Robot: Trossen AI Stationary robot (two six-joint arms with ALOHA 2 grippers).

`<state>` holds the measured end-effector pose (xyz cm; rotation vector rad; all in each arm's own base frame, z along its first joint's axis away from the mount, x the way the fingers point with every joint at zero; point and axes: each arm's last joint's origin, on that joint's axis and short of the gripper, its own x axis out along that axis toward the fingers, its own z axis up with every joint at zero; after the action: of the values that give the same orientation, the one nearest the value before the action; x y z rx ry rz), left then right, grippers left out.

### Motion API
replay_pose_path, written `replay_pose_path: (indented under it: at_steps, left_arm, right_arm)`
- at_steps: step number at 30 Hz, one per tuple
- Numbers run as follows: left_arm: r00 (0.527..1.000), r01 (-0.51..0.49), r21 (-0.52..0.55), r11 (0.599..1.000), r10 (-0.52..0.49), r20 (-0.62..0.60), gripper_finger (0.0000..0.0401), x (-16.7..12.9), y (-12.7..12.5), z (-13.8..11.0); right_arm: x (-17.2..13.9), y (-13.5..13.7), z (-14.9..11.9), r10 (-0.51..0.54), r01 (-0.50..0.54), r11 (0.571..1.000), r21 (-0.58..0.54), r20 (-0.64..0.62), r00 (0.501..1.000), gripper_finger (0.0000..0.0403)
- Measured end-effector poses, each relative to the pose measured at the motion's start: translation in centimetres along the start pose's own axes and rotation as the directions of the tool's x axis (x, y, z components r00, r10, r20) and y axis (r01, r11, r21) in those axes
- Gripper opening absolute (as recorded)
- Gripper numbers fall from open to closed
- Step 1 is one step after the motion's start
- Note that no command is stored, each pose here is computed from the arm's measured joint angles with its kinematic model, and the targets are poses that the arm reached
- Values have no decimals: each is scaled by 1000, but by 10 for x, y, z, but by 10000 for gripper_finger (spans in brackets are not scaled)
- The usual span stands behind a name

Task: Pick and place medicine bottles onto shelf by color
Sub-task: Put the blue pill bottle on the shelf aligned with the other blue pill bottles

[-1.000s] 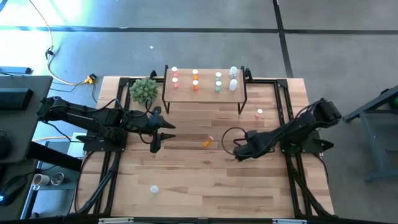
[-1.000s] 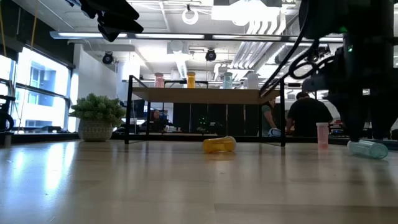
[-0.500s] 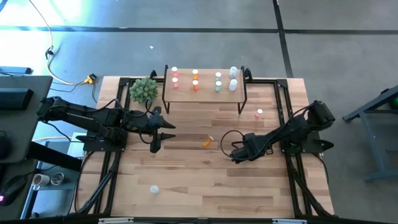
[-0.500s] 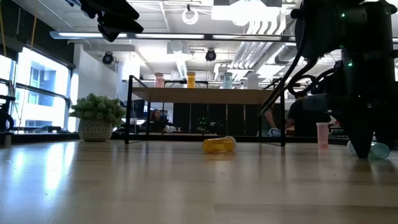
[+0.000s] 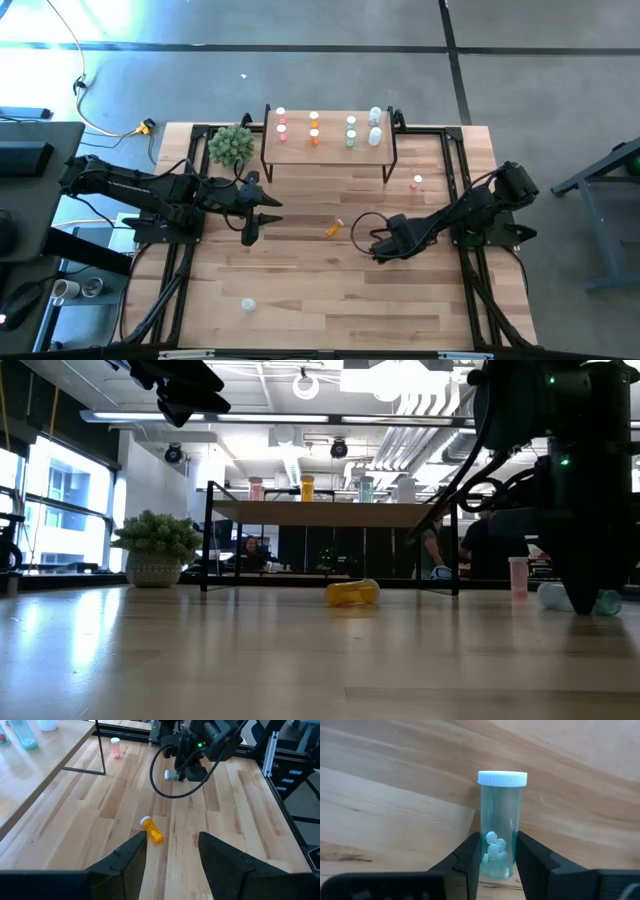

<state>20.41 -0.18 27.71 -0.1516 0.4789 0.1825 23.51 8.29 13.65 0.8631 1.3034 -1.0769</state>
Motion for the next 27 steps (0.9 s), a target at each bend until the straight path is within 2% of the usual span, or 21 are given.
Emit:
replay_pose_path:
  at_steps: [8,14,20,27]
  left_arm:
    - [1000,0,0,1000,0,1,170,0,0,0]
    - [1000,0,-1,1000,0,0,170,0,0,0]
    - [1000,0,19,1000,0,0,175,0,0,0]
    - [1000,-1,34,999,1,1,213,0,0,0]
  right_arm:
    - [-1,9,-2,99,-91,990,-110,69,993,95]
    - [-4,22,-7,245,-222,955,-199,98,965,95]
    - [-12,42,-7,448,-392,869,-303,142,883,95]
    - [-23,60,-6,628,-521,742,-421,166,761,95]
